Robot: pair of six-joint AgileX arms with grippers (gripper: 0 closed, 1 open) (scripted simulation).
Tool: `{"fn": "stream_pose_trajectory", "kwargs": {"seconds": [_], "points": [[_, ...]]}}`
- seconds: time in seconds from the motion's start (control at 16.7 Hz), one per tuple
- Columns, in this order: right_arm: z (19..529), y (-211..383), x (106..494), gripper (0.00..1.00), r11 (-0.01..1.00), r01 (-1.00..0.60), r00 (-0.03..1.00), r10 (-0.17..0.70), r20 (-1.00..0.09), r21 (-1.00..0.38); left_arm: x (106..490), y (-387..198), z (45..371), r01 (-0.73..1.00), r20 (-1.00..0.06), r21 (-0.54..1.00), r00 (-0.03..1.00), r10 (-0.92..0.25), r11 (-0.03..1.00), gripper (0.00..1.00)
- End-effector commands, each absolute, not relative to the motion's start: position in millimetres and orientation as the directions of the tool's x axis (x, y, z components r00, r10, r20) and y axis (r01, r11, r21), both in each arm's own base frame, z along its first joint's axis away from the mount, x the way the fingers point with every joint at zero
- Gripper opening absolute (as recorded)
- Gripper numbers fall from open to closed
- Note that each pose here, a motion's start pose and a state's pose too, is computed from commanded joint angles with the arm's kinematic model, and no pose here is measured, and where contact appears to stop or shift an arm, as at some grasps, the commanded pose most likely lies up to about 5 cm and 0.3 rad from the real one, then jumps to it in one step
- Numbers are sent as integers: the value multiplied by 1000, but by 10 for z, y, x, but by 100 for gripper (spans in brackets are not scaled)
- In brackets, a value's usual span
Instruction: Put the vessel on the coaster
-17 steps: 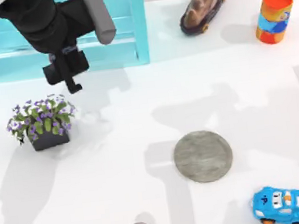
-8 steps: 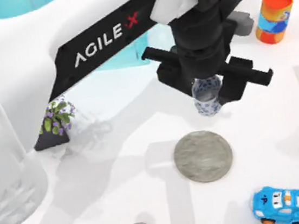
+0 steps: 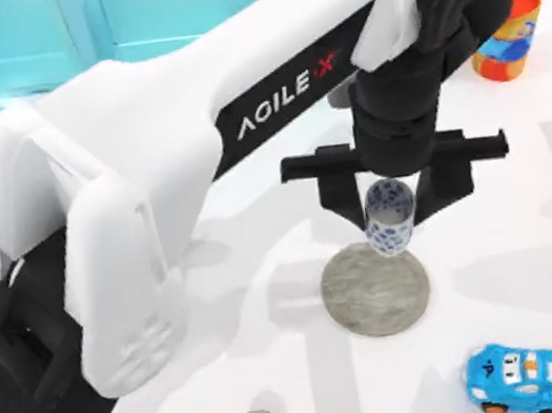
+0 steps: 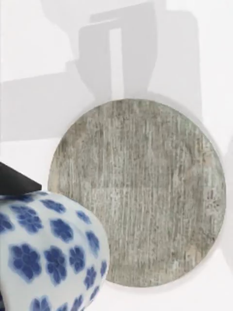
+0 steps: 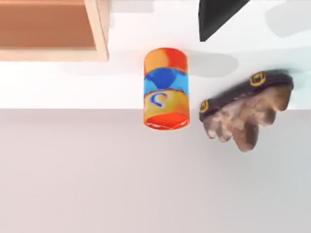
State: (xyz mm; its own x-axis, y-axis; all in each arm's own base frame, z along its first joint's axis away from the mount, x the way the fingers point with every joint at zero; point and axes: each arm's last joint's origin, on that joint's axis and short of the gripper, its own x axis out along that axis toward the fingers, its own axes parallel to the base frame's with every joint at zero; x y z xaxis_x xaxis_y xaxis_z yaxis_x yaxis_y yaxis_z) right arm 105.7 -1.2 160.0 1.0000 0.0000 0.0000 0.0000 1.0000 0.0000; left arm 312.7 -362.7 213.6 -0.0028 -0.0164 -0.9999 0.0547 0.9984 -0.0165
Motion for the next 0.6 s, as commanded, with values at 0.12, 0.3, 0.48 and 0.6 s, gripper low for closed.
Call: {"fn": "stream_pose_trajectory", "kwargs": {"seconds": [0.12,0.3,0.48,0.6], "points": [[1600,-12,1057,100,1000,0,1000,0,0,0,3164,-3620,2094,20,-1000,-1,-5,-1,1000,0],[1600,-12,1057,100,1000,0,1000,0,0,0,3164,-3620,2094,20,-1000,-1,-5,-1,1000,0],[1600,-12,1057,100,1000,0,1000,0,0,0,3145,-3636,2085,28,-1000,-2,-6,-2,1000,0],[1600,-12,1057,100,1000,0,1000,0,0,0,3135,-3656,2011,37,-1000,-2,-4,-2,999,0]]}}
